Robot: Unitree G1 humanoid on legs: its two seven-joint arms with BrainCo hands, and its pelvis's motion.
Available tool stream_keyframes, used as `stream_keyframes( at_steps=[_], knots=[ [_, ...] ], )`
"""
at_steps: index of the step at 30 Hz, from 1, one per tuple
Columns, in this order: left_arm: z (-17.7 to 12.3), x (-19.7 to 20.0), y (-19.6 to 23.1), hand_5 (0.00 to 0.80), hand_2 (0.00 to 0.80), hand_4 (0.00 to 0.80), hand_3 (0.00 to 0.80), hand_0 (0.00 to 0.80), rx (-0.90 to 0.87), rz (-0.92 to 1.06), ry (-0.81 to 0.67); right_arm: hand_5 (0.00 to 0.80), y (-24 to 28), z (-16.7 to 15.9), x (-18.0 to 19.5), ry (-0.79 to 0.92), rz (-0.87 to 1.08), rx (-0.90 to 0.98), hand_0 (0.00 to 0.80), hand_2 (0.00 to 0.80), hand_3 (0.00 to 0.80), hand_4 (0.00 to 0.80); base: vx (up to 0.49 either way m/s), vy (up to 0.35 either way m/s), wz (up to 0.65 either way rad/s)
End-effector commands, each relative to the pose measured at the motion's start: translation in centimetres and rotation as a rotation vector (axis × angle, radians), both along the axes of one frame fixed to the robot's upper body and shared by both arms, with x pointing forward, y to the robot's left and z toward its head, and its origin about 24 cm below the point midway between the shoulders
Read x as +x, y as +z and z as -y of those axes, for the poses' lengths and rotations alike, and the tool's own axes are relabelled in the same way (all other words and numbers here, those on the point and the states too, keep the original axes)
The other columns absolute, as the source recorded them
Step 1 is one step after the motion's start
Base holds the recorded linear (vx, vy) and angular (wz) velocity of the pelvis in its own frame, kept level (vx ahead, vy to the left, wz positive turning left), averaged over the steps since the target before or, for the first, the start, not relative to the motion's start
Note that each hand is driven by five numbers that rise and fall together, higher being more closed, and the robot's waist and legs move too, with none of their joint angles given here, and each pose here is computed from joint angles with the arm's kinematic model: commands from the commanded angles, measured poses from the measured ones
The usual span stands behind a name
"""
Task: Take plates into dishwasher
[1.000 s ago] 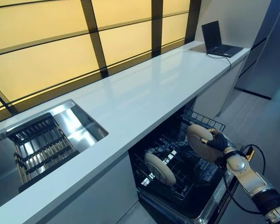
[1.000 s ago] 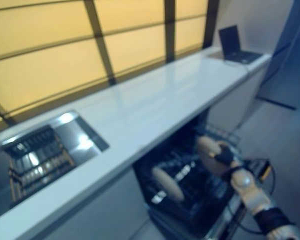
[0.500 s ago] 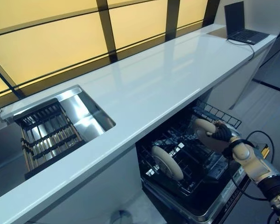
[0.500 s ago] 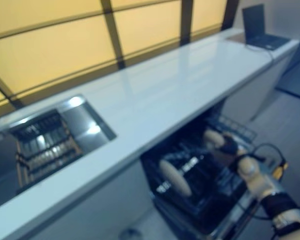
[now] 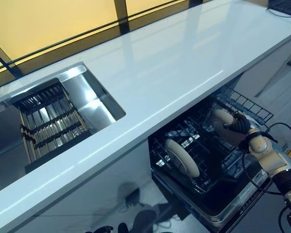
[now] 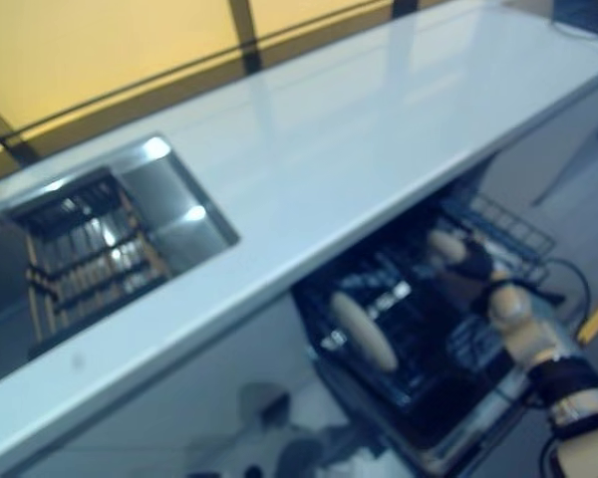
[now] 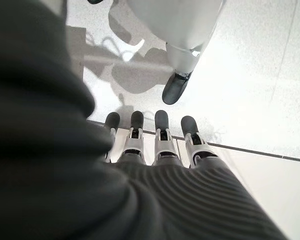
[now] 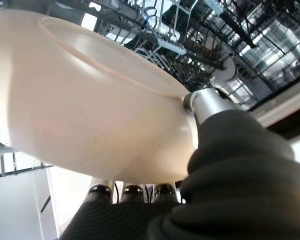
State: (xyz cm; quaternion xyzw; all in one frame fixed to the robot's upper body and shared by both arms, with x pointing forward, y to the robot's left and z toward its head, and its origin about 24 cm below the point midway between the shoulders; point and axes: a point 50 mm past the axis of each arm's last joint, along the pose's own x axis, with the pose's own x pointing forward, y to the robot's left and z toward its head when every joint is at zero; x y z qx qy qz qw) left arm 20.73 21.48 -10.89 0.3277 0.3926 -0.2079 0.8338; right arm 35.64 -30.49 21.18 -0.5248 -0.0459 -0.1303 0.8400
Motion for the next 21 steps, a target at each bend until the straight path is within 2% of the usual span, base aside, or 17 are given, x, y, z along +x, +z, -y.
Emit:
stream_keyframes(
  at_steps=[1,21],
  knots=[
    [-0.1,0.5,0.4,0.000,0.000,0.000,0.000,0.000,0.011,0.036,-0.024,0.800,5.7,0.7,-0.2,-0.044,0.164,-0.068,0.800,0.800,0.800,0.800,0.000,0.000,0.00],
    [1.2,2.1,1.7,0.000,0.000,0.000,0.000,0.000,-0.057,0.136,-0.014,0.800,6.5,0.8,0.6,-0.115,0.158,-0.055,0.800,0.800,0.800,0.800,0.000,0.006,0.00]
  ],
)
